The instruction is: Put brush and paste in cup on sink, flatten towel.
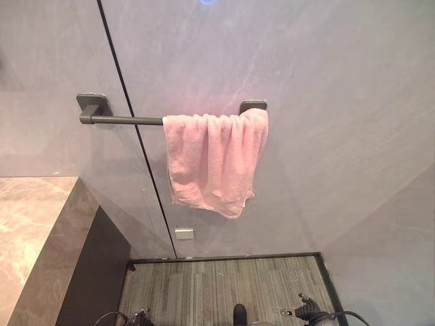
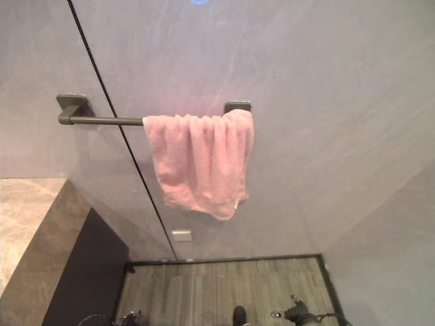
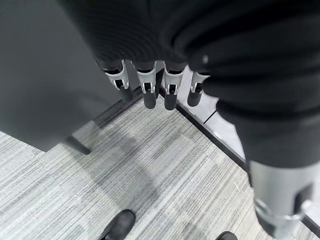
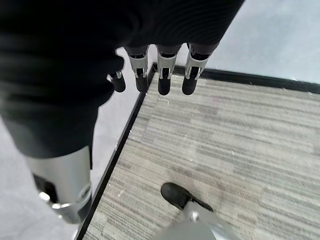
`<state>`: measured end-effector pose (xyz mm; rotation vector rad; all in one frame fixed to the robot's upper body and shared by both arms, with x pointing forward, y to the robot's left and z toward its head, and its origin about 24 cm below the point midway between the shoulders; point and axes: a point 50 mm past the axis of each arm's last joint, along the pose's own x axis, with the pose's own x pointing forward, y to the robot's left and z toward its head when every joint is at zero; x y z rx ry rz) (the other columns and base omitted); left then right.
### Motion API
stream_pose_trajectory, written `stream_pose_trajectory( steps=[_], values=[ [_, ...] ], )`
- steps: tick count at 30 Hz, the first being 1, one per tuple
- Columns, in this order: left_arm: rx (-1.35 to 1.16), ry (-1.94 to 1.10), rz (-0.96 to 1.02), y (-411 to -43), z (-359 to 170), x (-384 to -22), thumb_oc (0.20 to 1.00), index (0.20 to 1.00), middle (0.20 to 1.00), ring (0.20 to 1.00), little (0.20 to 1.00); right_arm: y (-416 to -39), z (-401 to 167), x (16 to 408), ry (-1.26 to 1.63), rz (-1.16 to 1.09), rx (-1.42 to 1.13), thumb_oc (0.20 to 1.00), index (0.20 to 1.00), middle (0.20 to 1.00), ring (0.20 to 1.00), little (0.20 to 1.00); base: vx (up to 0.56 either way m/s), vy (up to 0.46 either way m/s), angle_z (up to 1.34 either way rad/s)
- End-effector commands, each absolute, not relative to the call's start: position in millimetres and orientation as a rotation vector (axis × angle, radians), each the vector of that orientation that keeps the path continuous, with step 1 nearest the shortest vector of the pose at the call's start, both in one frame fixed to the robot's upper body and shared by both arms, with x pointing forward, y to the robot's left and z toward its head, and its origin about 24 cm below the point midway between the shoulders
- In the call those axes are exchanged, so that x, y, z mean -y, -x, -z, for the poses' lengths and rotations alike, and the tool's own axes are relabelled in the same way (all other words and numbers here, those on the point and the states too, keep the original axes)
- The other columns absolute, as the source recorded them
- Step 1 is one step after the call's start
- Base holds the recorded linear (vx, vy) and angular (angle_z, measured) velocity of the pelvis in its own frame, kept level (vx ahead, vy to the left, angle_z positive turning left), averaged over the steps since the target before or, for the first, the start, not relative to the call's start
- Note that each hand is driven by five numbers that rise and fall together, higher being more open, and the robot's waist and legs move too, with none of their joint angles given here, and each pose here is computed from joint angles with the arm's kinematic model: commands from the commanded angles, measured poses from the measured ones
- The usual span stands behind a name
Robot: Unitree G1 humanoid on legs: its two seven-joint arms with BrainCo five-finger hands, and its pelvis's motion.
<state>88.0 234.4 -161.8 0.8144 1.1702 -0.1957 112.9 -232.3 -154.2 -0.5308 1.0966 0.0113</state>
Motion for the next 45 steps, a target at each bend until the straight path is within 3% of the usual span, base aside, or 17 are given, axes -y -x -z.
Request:
stream_pose_trajectory(
  steps=[1, 16, 22, 31, 38, 45],
  values=[
    [-1.167, -0.884, 0.167, -89.6, 156.4, -254.0, 1.0, 1.0, 1.0, 1.0, 1.0, -105.7, 157.3, 227.1, 0.533, -0.035, -1.104, 1.0, 1.0, 1.0, 1.0, 1.0, 0.09, -0.099, 0.04],
    [-1.025, -0.812, 0.071, -119.1, 147.8, -247.5, 1.0, 1.0, 1.0, 1.0, 1.0, -140.1, 134.3, 237.1, 0.534, 0.01, -0.884, 1.0, 1.0, 1.0, 1.0, 1.0, 0.04, -0.081, 0.05],
    [-0.949, -0.714, -0.039, -146.1, 137.5, -247.9, 1.0, 1.0, 1.0, 1.0, 1.0, -126.7, 137.9, 251.5, 0.644, -0.019, -0.955, 1.0, 1.0, 1.0, 1.0, 1.0, -0.04, -0.058, 0.29],
    [-0.906, -0.729, 0.028, -148.0, 138.9, -233.9, 1.0, 1.0, 1.0, 1.0, 1.0, -123.7, 139.3, 257.3, 0.565, 0.103, -0.982, 1.0, 1.0, 1.0, 1.0, 1.0, 0.13, 0.265, -0.01],
    [-0.766, -0.739, 0.04, -159.0, 124.2, -235.6, 1.0, 1.0, 1.0, 1.0, 1.0, -164.6, 115.9, 235.5, 0.477, 0.091, -0.745, 1.0, 1.0, 1.0, 1.0, 1.0, 0.0, 0.157, -0.44],
    [-0.586, -0.747, 0.15, -165.3, 88.9, -248.3, 1.0, 1.0, 1.0, 1.0, 1.0, -183.9, 75.8, 254.2, 0.442, 0.123, -0.541, 1.0, 1.0, 1.0, 1.0, 1.0, 0.0, 0.036, -0.02]
  ],
)
